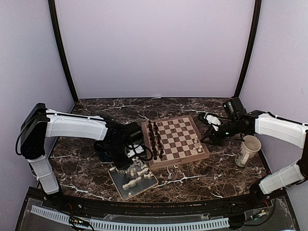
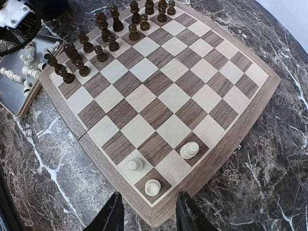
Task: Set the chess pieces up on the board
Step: Pick up the chess pile from the storage box, then pass from the left arm to the right
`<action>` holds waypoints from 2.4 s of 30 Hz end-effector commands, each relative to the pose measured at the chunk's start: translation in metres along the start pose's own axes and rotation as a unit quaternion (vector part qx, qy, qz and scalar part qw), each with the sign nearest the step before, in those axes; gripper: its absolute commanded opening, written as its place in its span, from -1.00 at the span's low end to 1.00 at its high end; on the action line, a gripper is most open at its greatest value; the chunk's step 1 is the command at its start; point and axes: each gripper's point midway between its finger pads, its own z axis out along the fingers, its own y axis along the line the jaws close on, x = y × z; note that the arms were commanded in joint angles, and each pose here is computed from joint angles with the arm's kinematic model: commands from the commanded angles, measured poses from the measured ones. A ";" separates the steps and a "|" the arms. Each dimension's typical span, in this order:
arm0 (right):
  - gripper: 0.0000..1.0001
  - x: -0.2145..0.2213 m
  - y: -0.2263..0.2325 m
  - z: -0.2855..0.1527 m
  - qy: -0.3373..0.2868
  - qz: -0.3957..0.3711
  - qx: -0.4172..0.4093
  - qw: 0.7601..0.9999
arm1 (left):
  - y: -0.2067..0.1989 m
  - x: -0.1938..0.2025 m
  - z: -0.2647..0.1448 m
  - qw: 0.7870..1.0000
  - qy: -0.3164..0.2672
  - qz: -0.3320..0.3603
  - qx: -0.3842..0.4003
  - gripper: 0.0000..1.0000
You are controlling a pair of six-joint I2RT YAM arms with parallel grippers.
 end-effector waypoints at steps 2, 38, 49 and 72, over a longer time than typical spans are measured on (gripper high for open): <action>-0.23 -0.002 -0.003 0.002 -0.007 -0.006 0.002 1.000 | -0.003 0.004 0.005 1.000 0.007 0.008 0.005 -0.59; -0.27 -0.108 0.086 0.010 -0.054 -0.036 -0.191 0.979 | -0.029 -0.028 -0.058 0.980 -0.158 -0.058 0.107 -0.95; -0.23 -0.104 0.126 0.033 -0.022 -0.080 -0.219 0.972 | -0.017 -0.044 -0.073 0.948 -0.228 -0.148 0.167 -0.94; 0.05 -0.164 0.183 0.056 -0.090 -0.063 -0.333 0.937 | -0.018 -0.050 -0.183 0.737 -0.561 -0.212 0.312 -0.94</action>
